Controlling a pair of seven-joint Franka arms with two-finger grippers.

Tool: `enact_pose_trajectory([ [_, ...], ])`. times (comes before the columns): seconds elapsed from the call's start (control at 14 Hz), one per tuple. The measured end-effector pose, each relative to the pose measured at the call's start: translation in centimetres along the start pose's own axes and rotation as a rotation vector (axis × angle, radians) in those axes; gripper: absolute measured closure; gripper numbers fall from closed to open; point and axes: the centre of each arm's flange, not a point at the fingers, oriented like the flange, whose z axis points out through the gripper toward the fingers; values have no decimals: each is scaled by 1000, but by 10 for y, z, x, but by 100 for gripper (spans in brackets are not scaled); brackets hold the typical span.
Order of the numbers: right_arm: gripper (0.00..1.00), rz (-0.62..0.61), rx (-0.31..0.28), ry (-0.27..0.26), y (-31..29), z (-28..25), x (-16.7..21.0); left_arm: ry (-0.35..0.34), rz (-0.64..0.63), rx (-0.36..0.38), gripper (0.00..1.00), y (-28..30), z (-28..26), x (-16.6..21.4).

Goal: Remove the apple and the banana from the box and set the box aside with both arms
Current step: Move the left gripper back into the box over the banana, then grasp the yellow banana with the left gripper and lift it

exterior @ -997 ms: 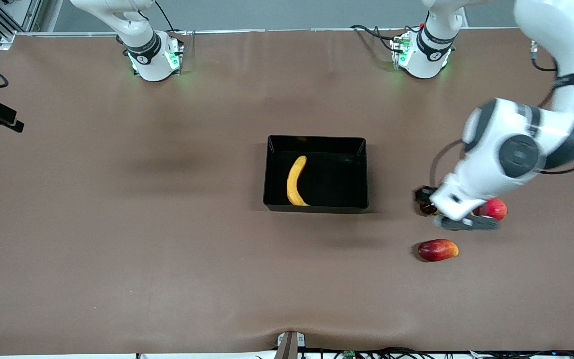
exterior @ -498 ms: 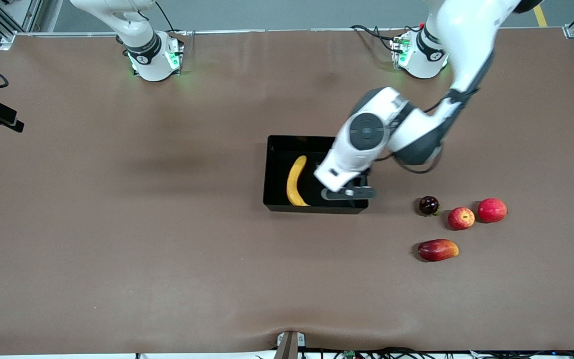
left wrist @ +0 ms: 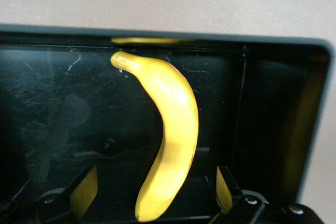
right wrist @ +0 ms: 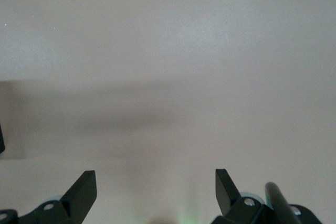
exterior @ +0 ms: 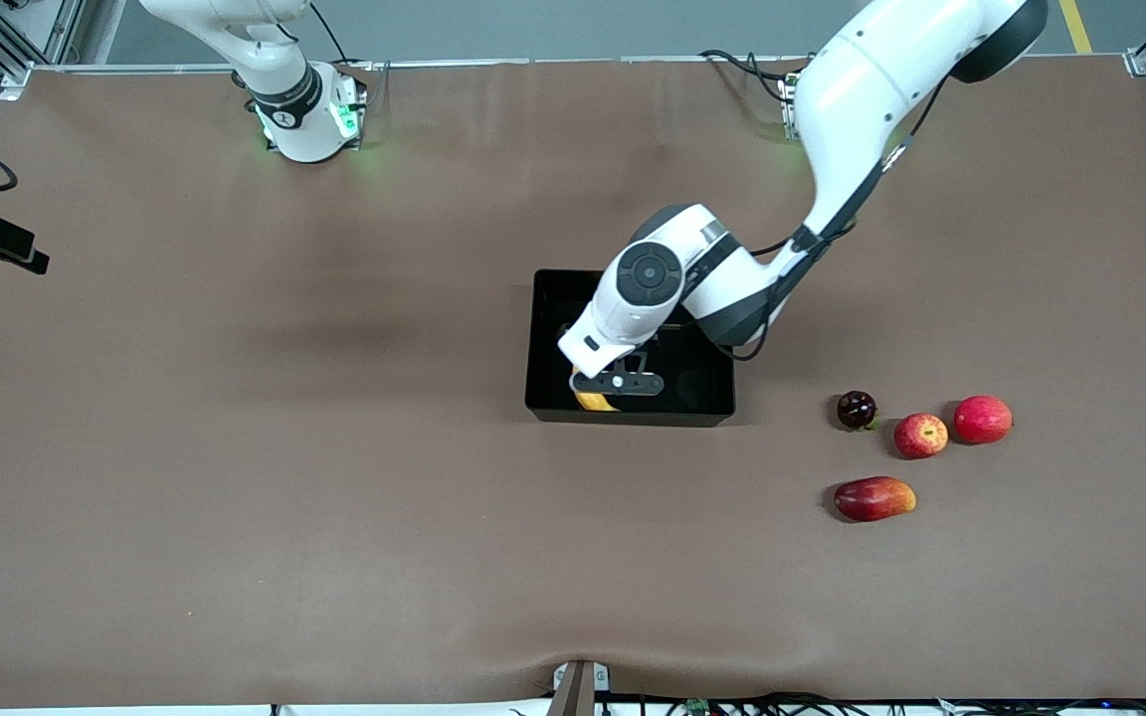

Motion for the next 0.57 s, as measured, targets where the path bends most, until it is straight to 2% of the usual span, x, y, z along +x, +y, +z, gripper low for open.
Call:
enact_pose_trajectory([
  [0.14,0,-2,0,0,-1,-1,0,23,-3,24,0,11,25,-9],
  [0.36,0,-2,0,-1,-1,-2,-1,44,-36,14,0,23,55,-19],
  [0.43,0,-1,0,-3,-1,-2,-1,44,-42,8,7,24,61,-20],
  [0.57,0,0,0,-7,0,0,0,44,-45,5,29,24,65,-19],
])
